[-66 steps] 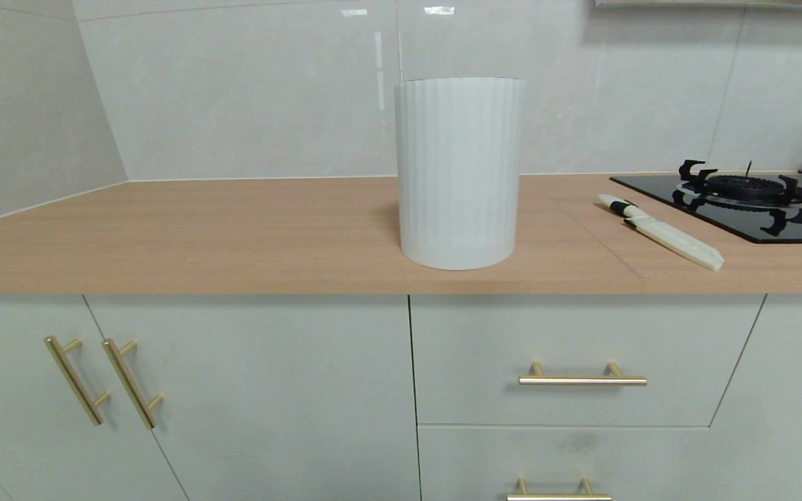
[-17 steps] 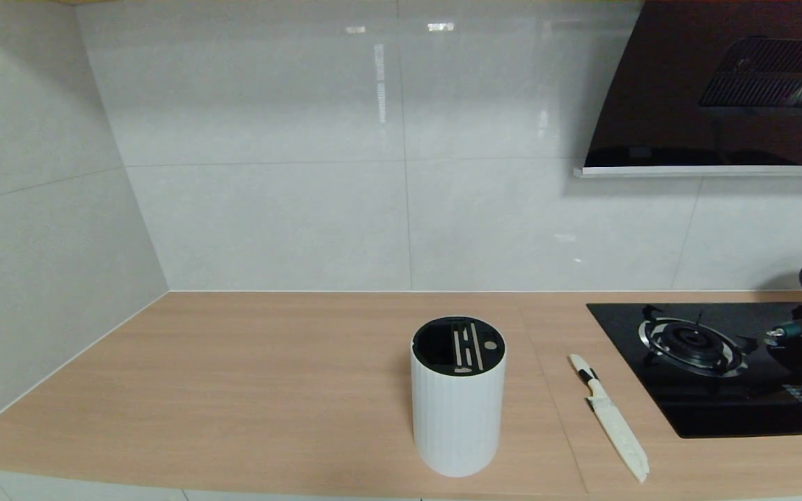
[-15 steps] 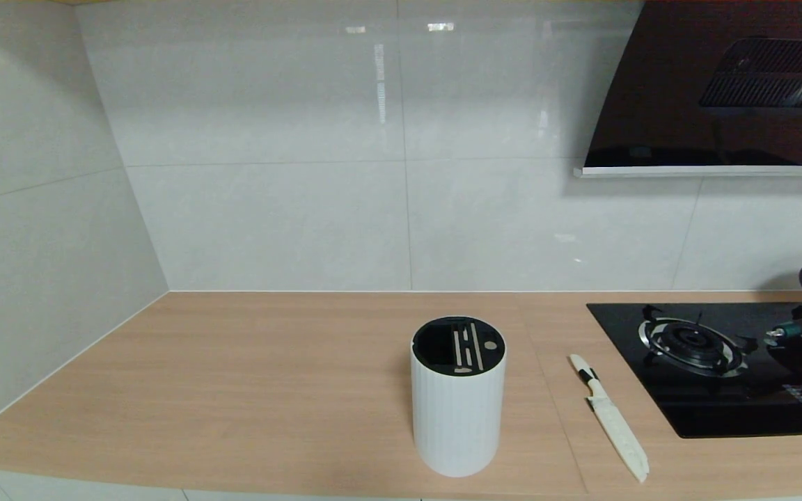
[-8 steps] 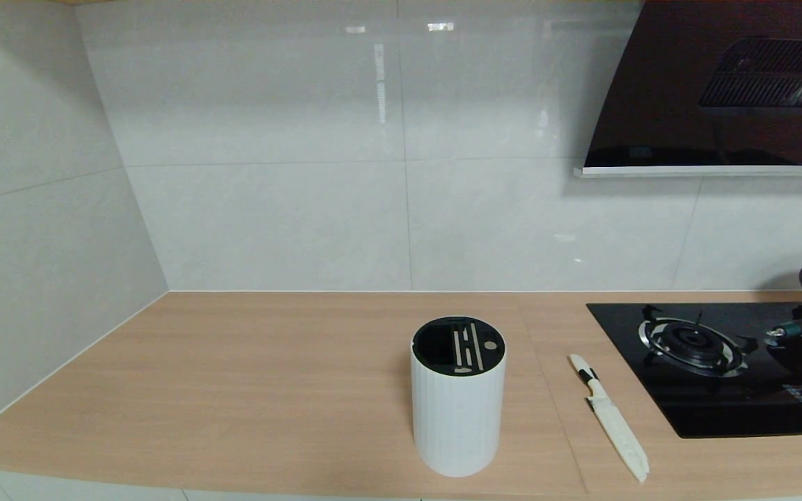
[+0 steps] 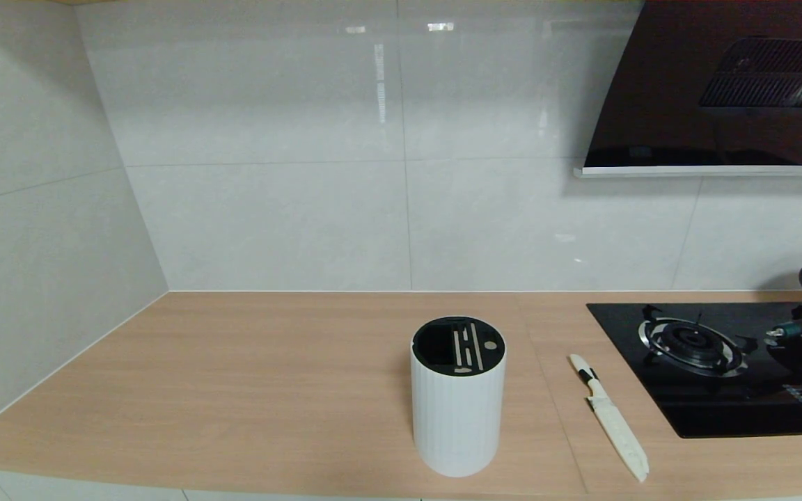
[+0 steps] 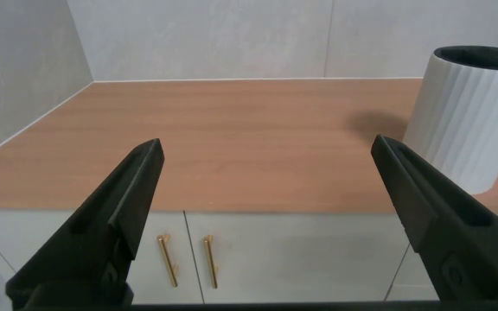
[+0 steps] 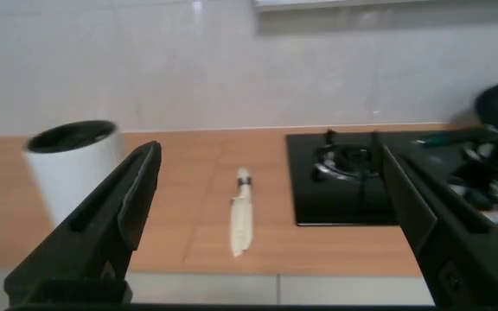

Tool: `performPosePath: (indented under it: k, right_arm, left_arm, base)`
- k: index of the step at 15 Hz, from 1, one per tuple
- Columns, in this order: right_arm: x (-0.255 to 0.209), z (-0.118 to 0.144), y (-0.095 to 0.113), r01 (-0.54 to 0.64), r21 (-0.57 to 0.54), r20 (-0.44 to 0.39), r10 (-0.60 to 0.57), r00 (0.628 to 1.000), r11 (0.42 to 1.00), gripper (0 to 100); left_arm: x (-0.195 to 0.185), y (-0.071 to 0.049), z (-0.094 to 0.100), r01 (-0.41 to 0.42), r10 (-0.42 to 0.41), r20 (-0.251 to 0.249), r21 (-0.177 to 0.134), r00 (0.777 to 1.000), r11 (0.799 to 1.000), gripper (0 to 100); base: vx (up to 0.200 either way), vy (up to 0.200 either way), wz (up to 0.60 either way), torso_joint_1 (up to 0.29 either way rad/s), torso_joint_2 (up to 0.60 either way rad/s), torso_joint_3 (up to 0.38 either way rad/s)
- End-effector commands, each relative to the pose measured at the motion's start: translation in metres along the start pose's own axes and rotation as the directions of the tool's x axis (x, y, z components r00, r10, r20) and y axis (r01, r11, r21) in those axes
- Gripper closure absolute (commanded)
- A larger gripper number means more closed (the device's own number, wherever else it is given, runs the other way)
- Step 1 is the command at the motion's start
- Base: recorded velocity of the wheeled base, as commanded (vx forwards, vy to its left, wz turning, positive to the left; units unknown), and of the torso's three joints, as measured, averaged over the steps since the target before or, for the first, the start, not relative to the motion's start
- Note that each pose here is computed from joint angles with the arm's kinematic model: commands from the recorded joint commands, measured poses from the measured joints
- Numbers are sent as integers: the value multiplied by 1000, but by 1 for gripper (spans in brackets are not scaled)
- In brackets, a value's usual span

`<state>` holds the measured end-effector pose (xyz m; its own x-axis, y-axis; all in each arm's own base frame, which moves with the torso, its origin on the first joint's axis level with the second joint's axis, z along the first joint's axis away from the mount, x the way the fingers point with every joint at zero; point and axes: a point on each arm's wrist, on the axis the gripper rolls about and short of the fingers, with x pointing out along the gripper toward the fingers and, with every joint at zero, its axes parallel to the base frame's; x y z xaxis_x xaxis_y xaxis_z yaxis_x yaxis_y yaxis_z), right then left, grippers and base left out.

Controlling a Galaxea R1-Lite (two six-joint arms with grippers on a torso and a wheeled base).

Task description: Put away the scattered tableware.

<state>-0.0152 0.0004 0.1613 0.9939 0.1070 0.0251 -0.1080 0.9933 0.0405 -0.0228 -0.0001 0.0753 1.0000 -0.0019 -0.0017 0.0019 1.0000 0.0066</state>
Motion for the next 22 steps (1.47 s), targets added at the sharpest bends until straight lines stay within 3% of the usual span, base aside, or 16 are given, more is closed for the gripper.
performPosePath:
  k: [1,4,7,10,13,15,18,22]
  right_arm:
    - [63,39,3,-128,33,-221,132,966,991,0]
    - [124,39,3,-108,59,-418,123,900,992,0]
    - [187,13,5,-117,63,-559,132,819,991,0]
    - [234,-14,6,-118,62,-592,132,795,991,0]
    - [281,-69,5,-100,64,-663,117,740,993,0]
    - [304,-99,3,-70,36,-672,76,737,997,0]
    - [324,-144,1,-41,10,-713,36,700,999,0]
    - [333,-177,-1,-37,-12,-746,16,665,999,0]
  left_arm:
    - [0,0,0,0,0,0,0,1000,1000,0]
    - [0,0,0,0,0,0,0,1000,1000,0]
    - [0,0,0,0,0,0,0,1000,1000,0]
    - [0,0,0,0,0,0,0,1000,1000,0]
    - [0,0,0,0,0,0,0,1000,1000,0]
    - [0,0,0,0,0,0,0,1000,1000,0]
    - [0,0,0,0,0,0,0,1000,1000,0]
    - [0,0,0,0,0,0,0,1000,1000,0]
  base:
    - [0,0,0,0,0,0]
    - [0,0,0,0,0,0]
    - [0,0,0,0,0,0]
    - [0,0,0,0,0,0]
    - [0,0,0,0,0,0]
    - [0,0,0,0,0,0]
    - [0,0,0,0,0,0]
    - [0,0,0,0,0,0]
